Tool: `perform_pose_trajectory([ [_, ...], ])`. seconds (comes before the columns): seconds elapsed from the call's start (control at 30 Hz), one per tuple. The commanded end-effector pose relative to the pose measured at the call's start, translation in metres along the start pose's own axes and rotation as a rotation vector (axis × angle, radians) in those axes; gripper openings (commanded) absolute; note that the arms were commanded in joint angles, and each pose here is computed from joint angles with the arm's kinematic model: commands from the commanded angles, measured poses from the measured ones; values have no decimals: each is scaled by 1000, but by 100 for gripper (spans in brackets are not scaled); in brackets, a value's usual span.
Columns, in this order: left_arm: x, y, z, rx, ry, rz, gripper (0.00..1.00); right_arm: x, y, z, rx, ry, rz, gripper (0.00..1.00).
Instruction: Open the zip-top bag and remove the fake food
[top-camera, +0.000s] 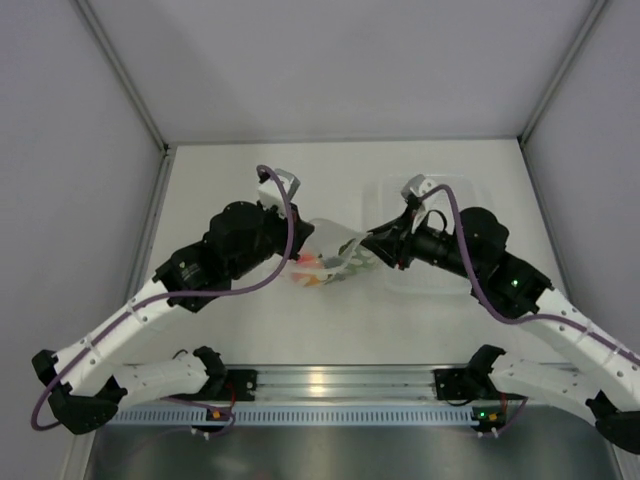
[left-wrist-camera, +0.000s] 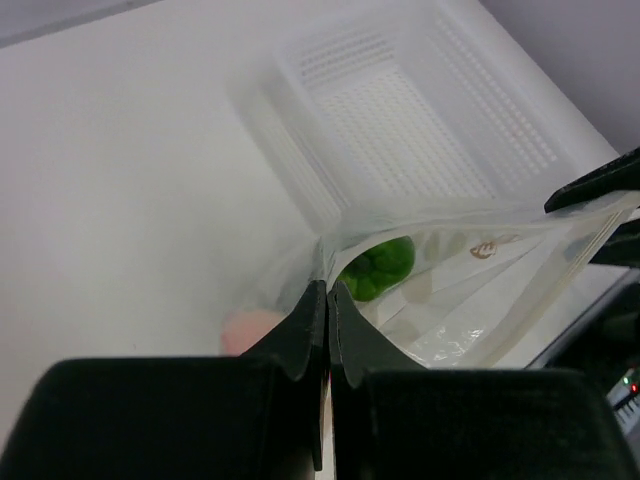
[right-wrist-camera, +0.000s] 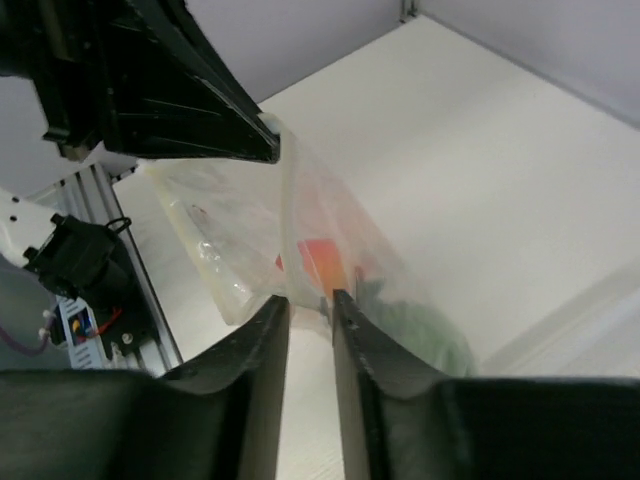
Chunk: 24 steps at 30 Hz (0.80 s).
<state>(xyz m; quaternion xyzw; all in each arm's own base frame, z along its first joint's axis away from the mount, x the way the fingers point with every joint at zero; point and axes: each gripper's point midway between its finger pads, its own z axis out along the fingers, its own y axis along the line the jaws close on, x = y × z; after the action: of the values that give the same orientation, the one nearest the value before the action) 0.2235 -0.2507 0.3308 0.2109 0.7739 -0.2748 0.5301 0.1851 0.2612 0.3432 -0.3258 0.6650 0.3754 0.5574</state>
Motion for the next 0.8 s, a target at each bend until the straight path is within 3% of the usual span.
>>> perform_pose_trajectory([
  [0.0,-15,37,-4,-244,-76,-139,0,-14,-16,19,101,-76,103,30],
  [0.2,3,63,3,-420,-100,-306,0,15,-43,42,248,-76,308,40],
  [0.23,5,66,3,-440,-108,-331,0,21,-47,45,272,-78,341,50],
  [0.33,16,76,5,-504,-133,-423,0,36,-53,55,299,-101,458,61],
  [0.5,30,81,4,-534,-178,-559,0,59,-42,75,223,-92,591,63],
  [0.77,38,73,22,-490,-164,-584,0,55,-25,104,98,-76,655,64],
])
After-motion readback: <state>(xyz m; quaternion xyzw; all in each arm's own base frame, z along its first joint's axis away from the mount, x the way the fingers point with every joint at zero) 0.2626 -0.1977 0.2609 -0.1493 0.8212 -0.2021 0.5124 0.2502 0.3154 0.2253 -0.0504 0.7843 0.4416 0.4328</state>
